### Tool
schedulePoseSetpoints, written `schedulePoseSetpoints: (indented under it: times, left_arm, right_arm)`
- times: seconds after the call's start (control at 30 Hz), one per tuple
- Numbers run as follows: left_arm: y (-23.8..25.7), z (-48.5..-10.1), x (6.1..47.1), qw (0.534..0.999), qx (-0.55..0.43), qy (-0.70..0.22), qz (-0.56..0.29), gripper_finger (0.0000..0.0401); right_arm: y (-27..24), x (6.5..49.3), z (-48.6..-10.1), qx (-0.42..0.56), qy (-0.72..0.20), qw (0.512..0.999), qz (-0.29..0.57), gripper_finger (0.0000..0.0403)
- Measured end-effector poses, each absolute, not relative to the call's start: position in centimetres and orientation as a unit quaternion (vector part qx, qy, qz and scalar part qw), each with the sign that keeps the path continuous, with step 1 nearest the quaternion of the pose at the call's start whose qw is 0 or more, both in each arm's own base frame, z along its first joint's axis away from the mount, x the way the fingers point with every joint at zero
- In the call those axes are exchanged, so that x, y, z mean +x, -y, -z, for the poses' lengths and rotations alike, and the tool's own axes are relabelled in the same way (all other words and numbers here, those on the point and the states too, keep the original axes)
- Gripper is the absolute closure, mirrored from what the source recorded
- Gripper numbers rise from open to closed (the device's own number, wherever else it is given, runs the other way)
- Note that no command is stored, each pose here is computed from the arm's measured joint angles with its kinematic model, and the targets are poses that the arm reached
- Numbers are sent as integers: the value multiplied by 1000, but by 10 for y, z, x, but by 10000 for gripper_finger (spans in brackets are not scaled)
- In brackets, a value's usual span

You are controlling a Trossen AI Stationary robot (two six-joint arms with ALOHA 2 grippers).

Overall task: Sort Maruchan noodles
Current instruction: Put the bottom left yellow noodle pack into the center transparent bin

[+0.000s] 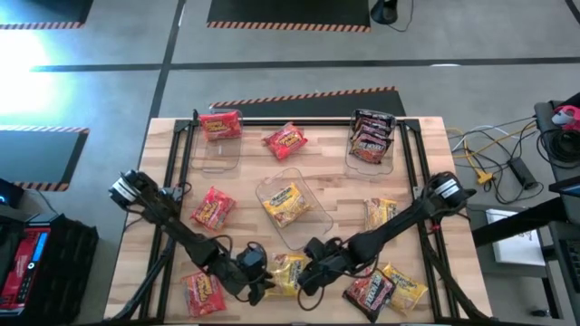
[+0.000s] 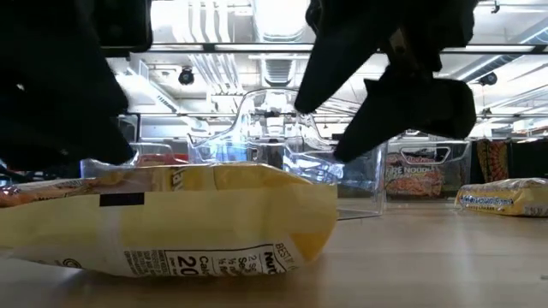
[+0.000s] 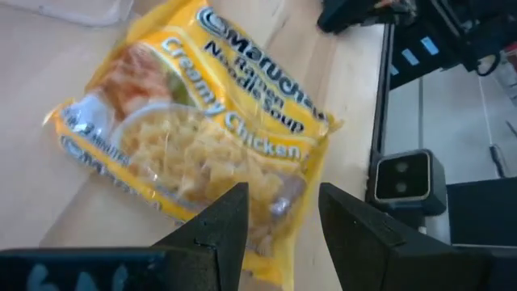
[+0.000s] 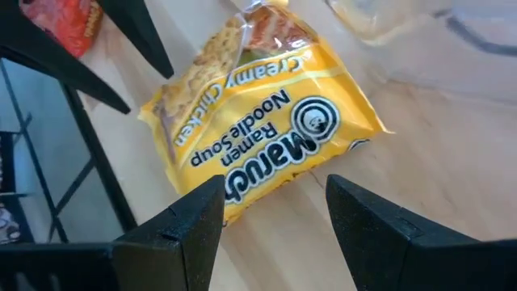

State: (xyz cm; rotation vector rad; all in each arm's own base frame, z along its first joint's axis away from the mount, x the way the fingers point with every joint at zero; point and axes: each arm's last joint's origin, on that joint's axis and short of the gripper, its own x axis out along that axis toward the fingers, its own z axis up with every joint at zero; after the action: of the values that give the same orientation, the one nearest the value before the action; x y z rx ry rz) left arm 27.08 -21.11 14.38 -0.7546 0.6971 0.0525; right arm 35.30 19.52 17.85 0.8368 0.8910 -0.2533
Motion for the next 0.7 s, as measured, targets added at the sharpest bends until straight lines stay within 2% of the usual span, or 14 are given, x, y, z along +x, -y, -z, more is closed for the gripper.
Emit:
schedulePoseSetpoints:
  times: [0.7]
  left_arm:
    - [207, -124, 277, 858, -369, -357, -33, 266]
  right_arm:
    - [-198, 357, -180, 417, -407, 806, 104, 197]
